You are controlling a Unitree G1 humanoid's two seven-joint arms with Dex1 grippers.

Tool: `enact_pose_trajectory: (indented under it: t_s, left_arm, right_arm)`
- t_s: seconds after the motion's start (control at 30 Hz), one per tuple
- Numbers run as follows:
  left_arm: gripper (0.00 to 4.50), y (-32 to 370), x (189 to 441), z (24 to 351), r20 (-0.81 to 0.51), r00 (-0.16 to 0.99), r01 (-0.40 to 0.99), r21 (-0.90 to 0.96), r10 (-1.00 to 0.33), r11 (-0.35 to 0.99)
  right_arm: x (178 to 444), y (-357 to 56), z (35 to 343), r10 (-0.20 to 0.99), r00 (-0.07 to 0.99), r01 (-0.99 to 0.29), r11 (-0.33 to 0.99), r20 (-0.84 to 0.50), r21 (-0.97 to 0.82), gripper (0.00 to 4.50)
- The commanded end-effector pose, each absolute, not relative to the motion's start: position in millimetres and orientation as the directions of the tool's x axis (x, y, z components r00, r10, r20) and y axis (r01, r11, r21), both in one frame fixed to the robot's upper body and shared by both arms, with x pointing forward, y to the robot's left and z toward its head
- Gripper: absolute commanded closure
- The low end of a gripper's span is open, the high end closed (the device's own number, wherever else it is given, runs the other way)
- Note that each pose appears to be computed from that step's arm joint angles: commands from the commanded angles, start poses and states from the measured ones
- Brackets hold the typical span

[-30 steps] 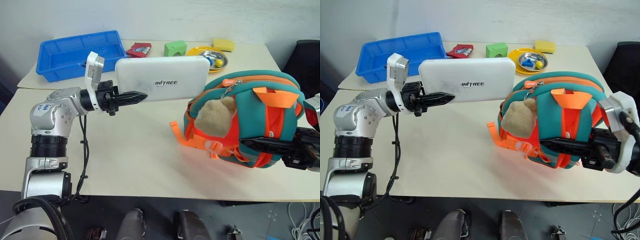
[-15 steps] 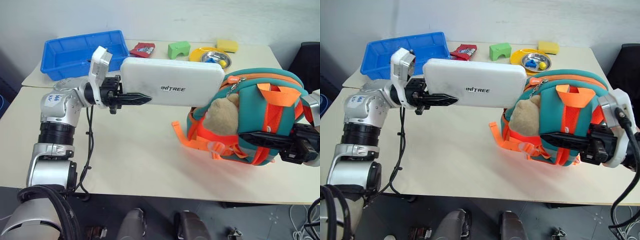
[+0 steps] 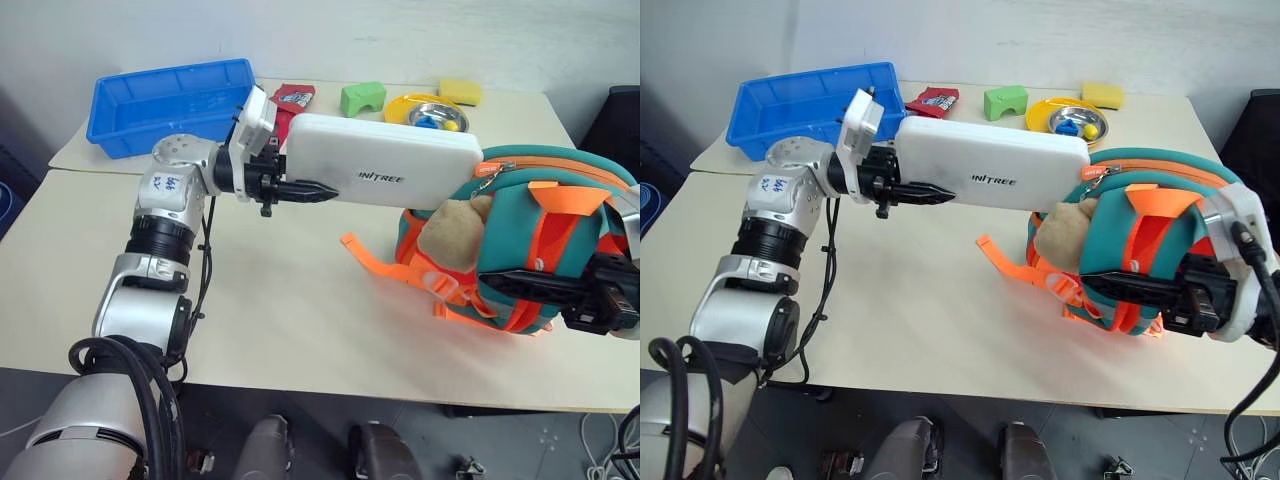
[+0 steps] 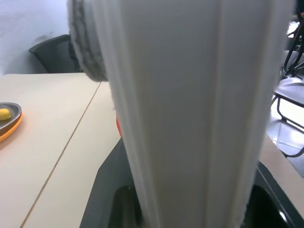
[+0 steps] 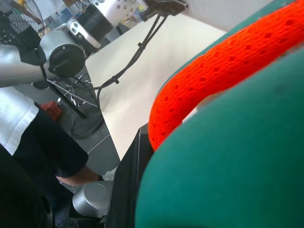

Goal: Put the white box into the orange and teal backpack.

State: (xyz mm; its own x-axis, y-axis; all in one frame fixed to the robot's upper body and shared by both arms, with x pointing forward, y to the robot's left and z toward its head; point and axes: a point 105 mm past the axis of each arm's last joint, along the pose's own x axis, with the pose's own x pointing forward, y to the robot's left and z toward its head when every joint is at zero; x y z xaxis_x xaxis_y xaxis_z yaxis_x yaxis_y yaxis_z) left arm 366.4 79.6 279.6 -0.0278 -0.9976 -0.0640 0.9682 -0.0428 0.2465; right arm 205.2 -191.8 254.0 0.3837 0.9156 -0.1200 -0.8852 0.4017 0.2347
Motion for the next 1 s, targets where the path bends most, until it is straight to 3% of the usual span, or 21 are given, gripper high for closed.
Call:
enact_pose_trajectory:
  t_s: [0.03, 0.3, 0.5, 0.7, 1.0]
  left_arm:
    - [3.03, 83.5, 364.3, 302.3, -0.025, -0.035, 0.956, 0.292, -0.999, -0.041]
    - [3.03, 73.9, 360.7, 285.7, -0.085, -0.075, 0.944, 0.314, -0.994, -0.098]
    - [3.03, 68.3, 367.4, 281.6, -0.12, -0.038, 0.919, 0.387, -0.992, -0.082]
    - [3.03, 67.7, 368.4, 274.0, -0.191, -0.042, 0.895, 0.43, -0.981, -0.122]
    - [3.03, 52.6, 348.3, 282.7, -0.204, -0.219, 0.895, 0.348, -0.954, -0.28]
  right_arm:
    - [191.2, -183.2, 272.9, 0.935, 0.341, -0.92, 0.353, -0.097, 0.171, 4.48]
    - [185.3, -178.5, 275.3, 0.941, 0.325, -0.924, 0.337, -0.091, 0.179, 4.48]
    - [173.7, -175.9, 290.6, 0.955, 0.289, -0.939, 0.297, -0.07, 0.175, 4.48]
    - [180.0, -183.4, 287.8, 0.94, 0.332, -0.922, 0.34, -0.075, 0.186, 4.48]
    - [190.3, -191.6, 271.1, 0.918, 0.38, -0.897, 0.395, -0.111, 0.197, 4.48]
